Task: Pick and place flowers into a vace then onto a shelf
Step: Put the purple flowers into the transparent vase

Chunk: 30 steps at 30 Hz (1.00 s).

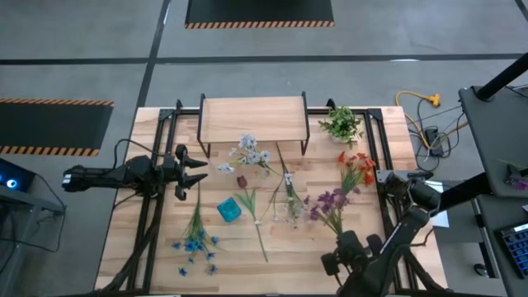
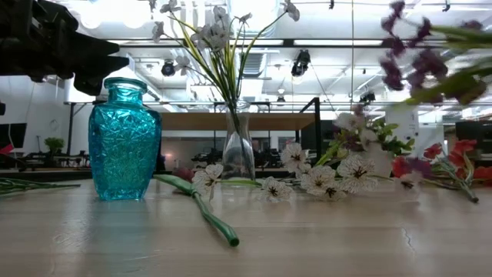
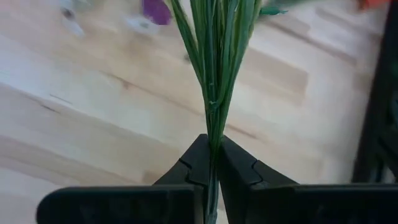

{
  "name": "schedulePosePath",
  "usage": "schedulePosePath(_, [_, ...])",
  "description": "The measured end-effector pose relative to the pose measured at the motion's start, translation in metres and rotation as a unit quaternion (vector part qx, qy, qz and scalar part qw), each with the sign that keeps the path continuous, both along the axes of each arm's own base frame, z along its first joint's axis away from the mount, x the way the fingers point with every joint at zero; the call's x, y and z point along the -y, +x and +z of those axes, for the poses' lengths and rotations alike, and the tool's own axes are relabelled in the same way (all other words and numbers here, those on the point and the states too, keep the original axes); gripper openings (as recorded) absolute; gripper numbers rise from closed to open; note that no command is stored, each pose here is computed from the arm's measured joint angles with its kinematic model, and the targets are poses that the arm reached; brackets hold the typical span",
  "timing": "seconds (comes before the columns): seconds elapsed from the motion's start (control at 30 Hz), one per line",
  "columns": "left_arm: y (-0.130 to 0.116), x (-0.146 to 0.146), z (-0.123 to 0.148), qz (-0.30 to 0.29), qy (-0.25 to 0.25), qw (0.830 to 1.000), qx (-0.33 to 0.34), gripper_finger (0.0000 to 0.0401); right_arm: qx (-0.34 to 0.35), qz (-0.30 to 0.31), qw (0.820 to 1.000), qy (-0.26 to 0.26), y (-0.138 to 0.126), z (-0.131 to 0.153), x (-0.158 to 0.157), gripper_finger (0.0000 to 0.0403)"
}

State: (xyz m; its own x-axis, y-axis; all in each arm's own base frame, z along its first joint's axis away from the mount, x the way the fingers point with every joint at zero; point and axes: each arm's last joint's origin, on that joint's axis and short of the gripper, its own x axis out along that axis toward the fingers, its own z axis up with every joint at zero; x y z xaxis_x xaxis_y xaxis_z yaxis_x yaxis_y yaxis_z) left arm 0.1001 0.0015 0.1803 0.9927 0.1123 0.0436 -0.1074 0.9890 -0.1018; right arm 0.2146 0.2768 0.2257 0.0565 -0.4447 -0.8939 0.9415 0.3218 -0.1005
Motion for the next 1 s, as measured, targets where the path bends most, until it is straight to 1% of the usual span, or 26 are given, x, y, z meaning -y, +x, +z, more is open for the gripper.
schedulePosePath(0.2, [0.0,0.0,0.0,0.0,0.0,1.0,0.0,0.0174,0.032,0.04,0.999,-0.014,-0.001,0.013,0.005,0.0013])
schedulePosePath(0.3, [0.0,0.0,0.0,0.0,0.0,1.0,0.001,0.0174,0.06,0.063,0.996,-0.02,-0.002,0.026,0.01,0.0013])
schedulePosePath(0.43, [0.0,0.0,0.0,0.0,0.0,1.0,0.0,0.0174,0.112,0.112,0.986,-0.046,-0.005,0.047,0.02,0.0013])
schedulePosePath(0.53, [0.0,0.0,0.0,0.0,0.0,1.0,0.0,0.0174,0.151,0.153,0.974,-0.074,-0.009,0.065,0.03,0.0013])
schedulePosePath(0.67, [0.0,0.0,0.0,0.0,0.0,1.0,0.0,0.0174,0.187,0.199,0.956,-0.111,-0.016,0.085,0.043,0.0013])
schedulePosePath(0.83, [0.0,0.0,0.0,0.0,0.0,1.0,0.001,0.0174,0.216,0.243,0.934,-0.145,-0.026,0.11,0.061,0.0013])
schedulePosePath(0.93, [0.0,0.0,0.0,0.0,0.0,1.0,0.001,0.0174,0.234,0.274,0.915,-0.182,-0.033,0.126,0.073,0.0013])
schedulePosePath(1.0, [0.0,0.0,0.0,0.0,0.0,1.0,0.001,0.0174,0.242,0.298,0.896,-0.225,-0.037,0.134,0.081,0.0013])
